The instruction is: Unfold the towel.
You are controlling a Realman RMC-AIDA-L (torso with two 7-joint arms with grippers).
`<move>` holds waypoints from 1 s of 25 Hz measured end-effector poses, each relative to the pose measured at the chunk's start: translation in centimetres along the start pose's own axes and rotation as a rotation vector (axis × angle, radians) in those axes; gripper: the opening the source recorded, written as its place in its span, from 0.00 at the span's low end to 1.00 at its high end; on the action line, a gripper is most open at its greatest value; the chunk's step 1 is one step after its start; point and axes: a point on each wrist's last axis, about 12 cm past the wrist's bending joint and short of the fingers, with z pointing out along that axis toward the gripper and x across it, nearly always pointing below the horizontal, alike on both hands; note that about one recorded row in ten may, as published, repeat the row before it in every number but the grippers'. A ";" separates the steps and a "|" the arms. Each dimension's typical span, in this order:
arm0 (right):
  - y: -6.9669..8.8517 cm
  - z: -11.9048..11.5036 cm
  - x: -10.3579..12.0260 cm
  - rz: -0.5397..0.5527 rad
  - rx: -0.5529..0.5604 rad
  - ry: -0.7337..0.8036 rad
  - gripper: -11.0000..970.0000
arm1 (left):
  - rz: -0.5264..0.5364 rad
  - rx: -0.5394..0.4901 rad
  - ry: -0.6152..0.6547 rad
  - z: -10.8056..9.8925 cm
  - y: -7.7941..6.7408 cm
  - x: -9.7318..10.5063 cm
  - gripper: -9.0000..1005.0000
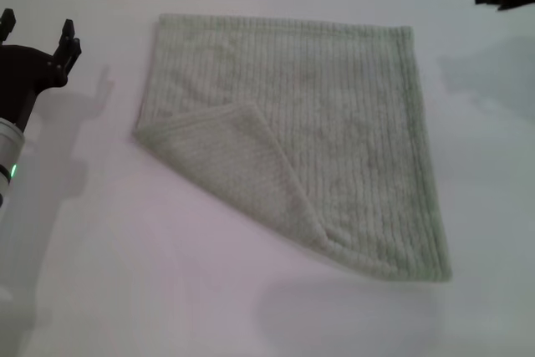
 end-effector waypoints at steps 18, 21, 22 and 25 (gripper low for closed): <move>0.0 4.3 -0.3 -0.009 -0.007 0.194 0.01 | 0.002 0.028 0.022 0.2 -0.6 0.1 0.77; 0.1 6.0 -0.2 -0.030 -0.033 0.233 0.01 | 0.005 0.042 0.029 0.3 -0.9 0.2 0.77; 0.1 6.0 -0.2 -0.030 -0.033 0.233 0.01 | 0.005 0.042 0.029 0.3 -0.9 0.2 0.76; 0.5 6.9 -0.1 -0.049 -0.046 0.242 0.01 | 0.008 0.054 0.030 0.2 -1.1 0.2 0.76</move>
